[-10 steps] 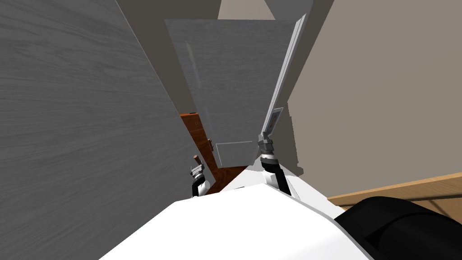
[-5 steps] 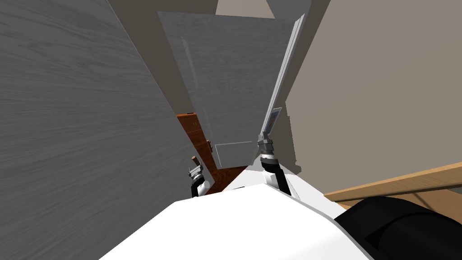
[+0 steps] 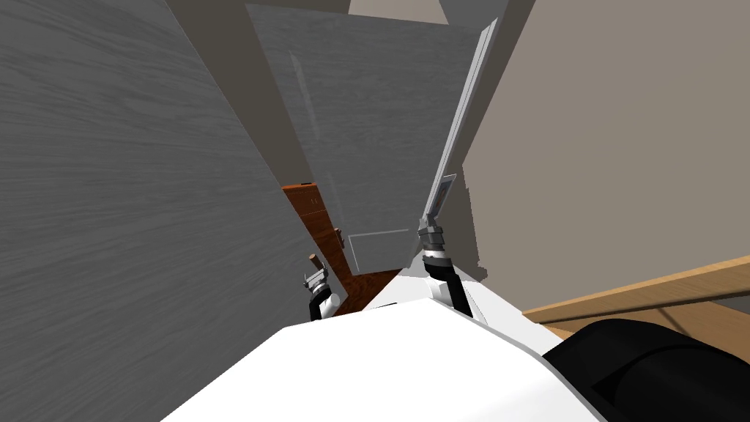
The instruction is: Push the door open
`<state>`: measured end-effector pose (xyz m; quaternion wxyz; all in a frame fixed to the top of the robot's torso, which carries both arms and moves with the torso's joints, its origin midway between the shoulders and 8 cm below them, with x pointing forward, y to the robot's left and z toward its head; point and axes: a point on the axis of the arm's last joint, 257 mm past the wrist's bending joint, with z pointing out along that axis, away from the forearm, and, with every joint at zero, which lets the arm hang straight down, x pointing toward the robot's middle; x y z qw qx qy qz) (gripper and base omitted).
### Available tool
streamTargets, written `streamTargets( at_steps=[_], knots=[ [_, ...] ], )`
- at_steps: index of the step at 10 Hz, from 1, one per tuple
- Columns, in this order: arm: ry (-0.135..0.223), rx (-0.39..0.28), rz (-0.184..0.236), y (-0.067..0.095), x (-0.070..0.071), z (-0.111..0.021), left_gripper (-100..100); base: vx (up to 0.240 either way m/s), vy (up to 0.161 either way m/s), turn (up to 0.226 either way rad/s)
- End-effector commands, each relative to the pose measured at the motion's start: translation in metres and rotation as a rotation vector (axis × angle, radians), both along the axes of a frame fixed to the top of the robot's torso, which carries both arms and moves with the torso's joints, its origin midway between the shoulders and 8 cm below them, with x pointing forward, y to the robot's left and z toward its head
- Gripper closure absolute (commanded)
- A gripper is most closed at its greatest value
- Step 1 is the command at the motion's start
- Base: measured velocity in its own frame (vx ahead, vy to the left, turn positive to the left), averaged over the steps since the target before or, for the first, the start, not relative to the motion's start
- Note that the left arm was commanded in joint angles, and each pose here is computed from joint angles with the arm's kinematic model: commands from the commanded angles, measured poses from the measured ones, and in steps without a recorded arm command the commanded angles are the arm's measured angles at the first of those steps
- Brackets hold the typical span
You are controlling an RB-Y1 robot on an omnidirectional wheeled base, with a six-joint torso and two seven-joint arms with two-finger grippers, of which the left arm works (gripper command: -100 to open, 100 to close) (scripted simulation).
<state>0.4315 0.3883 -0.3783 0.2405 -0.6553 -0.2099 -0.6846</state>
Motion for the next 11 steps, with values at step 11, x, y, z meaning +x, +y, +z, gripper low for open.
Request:
streamTargets(
  at_steps=[11],
  knots=[
    [0.004,0.024,0.11,0.0428,-0.0258,-0.0002,100,0.015,0.011,-0.025]
  ],
)
